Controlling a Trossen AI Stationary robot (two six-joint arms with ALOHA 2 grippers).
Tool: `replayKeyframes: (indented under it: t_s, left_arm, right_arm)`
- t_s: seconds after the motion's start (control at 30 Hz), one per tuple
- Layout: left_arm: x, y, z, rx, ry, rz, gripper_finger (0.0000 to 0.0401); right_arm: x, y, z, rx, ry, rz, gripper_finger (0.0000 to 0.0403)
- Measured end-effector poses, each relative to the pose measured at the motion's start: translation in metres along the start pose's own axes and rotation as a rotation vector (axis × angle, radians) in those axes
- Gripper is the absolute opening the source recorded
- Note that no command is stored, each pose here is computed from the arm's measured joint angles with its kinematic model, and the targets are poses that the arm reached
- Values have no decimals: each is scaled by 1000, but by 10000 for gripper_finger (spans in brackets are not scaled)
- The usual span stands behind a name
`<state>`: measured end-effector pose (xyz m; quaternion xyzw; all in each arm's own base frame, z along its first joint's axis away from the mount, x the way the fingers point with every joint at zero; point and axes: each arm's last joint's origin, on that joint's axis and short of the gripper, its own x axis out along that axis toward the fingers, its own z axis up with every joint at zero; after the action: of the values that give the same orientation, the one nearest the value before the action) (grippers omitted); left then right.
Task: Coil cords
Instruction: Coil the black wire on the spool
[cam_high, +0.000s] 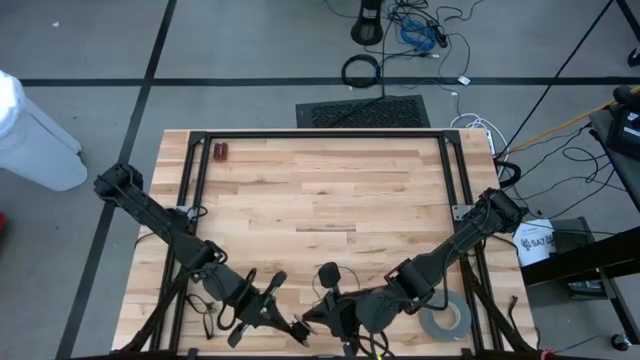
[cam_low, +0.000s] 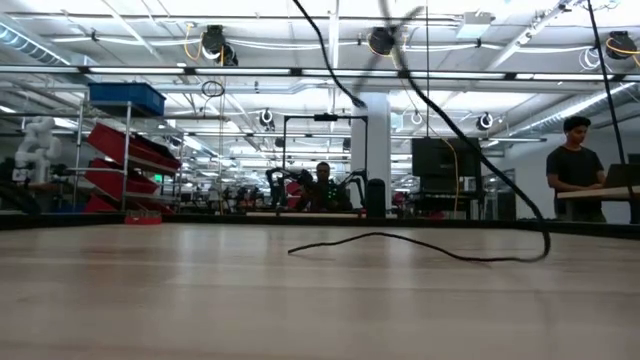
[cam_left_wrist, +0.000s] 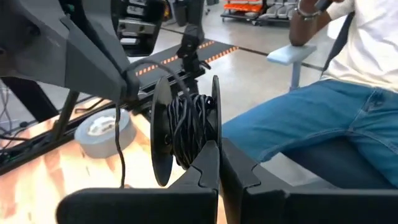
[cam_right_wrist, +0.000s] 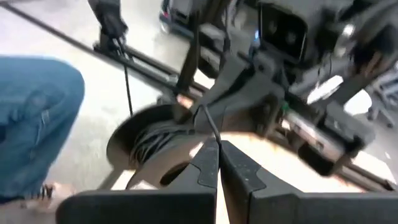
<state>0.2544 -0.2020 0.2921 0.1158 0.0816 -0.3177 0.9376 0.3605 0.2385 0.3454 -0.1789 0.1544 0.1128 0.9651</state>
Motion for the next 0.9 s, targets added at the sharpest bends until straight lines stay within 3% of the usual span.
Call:
replayKeyframes:
  t_s: [0.33, 0.53, 0.9]
  left_arm:
    - [-13, -7, 7, -14, 29, 125, 0]
    - [-28, -12, 15, -11, 46, 290, 0]
    - [-38, -17, 21, 6, 47, 438, 0]
  right_arm:
    - [-15, 5, 4, 47, 138, -75, 0]
    - [-15, 3, 1, 58, 170, -107, 0]
    - [-14, -2, 0, 46, 181, -175, 0]
